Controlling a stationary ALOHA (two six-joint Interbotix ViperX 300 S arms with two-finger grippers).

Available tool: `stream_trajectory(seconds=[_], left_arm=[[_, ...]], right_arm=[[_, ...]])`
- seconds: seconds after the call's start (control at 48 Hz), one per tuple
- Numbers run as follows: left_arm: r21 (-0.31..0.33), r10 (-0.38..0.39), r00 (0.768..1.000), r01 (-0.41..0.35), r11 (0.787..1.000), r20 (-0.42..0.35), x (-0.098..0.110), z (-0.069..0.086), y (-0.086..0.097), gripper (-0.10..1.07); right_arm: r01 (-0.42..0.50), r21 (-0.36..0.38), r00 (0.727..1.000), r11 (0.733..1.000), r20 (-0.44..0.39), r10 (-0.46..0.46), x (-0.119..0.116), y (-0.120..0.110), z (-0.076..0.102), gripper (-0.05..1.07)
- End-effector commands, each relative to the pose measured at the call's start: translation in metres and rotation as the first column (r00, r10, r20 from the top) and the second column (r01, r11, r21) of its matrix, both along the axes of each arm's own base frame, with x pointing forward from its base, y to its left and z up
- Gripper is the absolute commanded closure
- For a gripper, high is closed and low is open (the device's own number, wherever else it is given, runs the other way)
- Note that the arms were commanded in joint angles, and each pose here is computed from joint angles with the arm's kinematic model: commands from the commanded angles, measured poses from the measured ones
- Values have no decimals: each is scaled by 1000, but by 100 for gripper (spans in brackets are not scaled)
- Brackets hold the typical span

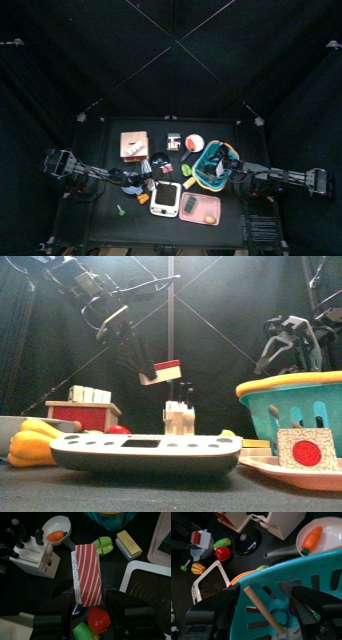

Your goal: Drop seaweed

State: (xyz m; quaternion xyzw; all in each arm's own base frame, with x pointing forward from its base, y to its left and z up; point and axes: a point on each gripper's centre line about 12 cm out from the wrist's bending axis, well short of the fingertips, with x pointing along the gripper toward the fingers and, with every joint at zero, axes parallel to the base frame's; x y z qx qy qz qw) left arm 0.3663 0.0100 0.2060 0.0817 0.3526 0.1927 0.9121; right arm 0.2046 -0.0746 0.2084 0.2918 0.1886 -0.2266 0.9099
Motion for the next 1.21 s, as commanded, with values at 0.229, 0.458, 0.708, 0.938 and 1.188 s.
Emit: stream_trajectory(seconds=[0.229,0.458,0.708,0.938,1.188], left_arm=[[-23,34,999,-33,999,42,5,11,6,35],[-23,33,998,-32,999,53,8,15,6,35],[-38,0,994,4,999,106,19,30,-1,35],[-71,-118,975,134,988,188,47,44,-17,35],[-91,-190,953,217,972,236,69,50,-28,35]], right_arm=[[-93,-294,972,951,180,150,8,4,44,4],[-144,-323,956,935,198,216,12,15,47,4],[-264,-384,912,885,200,359,23,41,55,4],[-323,-470,854,821,230,467,31,55,62,4],[-347,-514,820,785,240,520,38,60,63,4]])
